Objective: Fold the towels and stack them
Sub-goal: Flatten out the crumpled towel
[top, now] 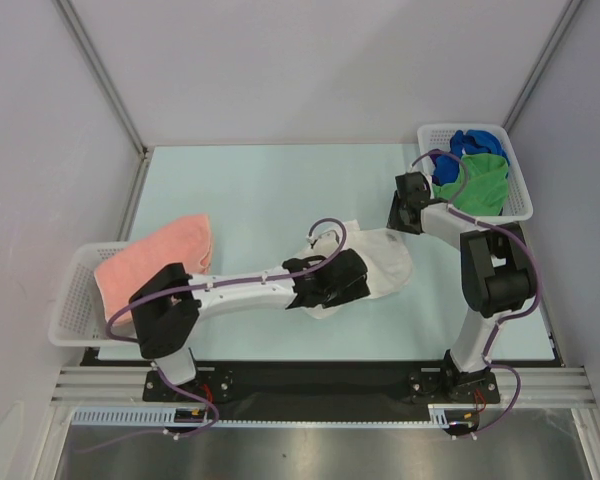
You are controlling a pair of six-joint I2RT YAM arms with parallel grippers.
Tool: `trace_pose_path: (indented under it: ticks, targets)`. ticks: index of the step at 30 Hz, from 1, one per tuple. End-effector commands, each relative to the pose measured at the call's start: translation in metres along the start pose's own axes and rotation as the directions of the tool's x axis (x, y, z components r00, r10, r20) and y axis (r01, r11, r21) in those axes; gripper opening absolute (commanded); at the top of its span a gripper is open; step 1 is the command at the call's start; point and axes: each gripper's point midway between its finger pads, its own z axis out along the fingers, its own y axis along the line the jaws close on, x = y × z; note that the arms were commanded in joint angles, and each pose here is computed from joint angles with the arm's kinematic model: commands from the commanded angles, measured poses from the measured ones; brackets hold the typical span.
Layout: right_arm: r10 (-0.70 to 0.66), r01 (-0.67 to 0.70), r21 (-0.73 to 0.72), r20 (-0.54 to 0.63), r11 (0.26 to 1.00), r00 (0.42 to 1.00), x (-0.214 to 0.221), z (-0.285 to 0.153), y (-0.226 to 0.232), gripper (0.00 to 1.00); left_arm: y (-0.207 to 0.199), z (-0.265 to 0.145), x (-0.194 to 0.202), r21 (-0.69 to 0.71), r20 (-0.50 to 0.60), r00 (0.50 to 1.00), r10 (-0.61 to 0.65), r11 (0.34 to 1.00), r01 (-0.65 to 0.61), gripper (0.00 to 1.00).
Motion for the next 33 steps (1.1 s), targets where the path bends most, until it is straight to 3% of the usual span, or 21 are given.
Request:
trace_pose_path:
  ticks: [1, 6, 23, 33]
  targets:
    - [-0.006, 0.005, 0.006, 0.054, 1.0, 0.999, -0.023, 0.0, 0.002, 0.46, -0.021, -0.001, -0.009, 0.014, 0.031, 0.991, -0.129, 0.992, 0.128, 0.71]
    - [-0.003, 0.004, -0.008, 0.047, 1.0, 0.999, -0.025, 0.0, 0.002, 0.45, -0.036, 0.009, -0.005, -0.01, 0.012, 0.989, -0.144, 0.989, 0.144, 0.68]
    - [-0.018, 0.019, -0.043, 0.013, 0.999, 1.0, -0.01, 0.006, 0.001, 0.45, -0.003, 0.044, 0.023, -0.154, -0.012, 0.97, -0.242, 0.959, 0.238, 0.69]
    - [-0.035, 0.034, -0.05, -0.022, 0.998, 0.999, 0.001, 0.014, 0.005, 0.45, -0.003, 0.069, 0.009, -0.154, 0.033, 0.968, -0.25, 0.955, 0.252, 0.65]
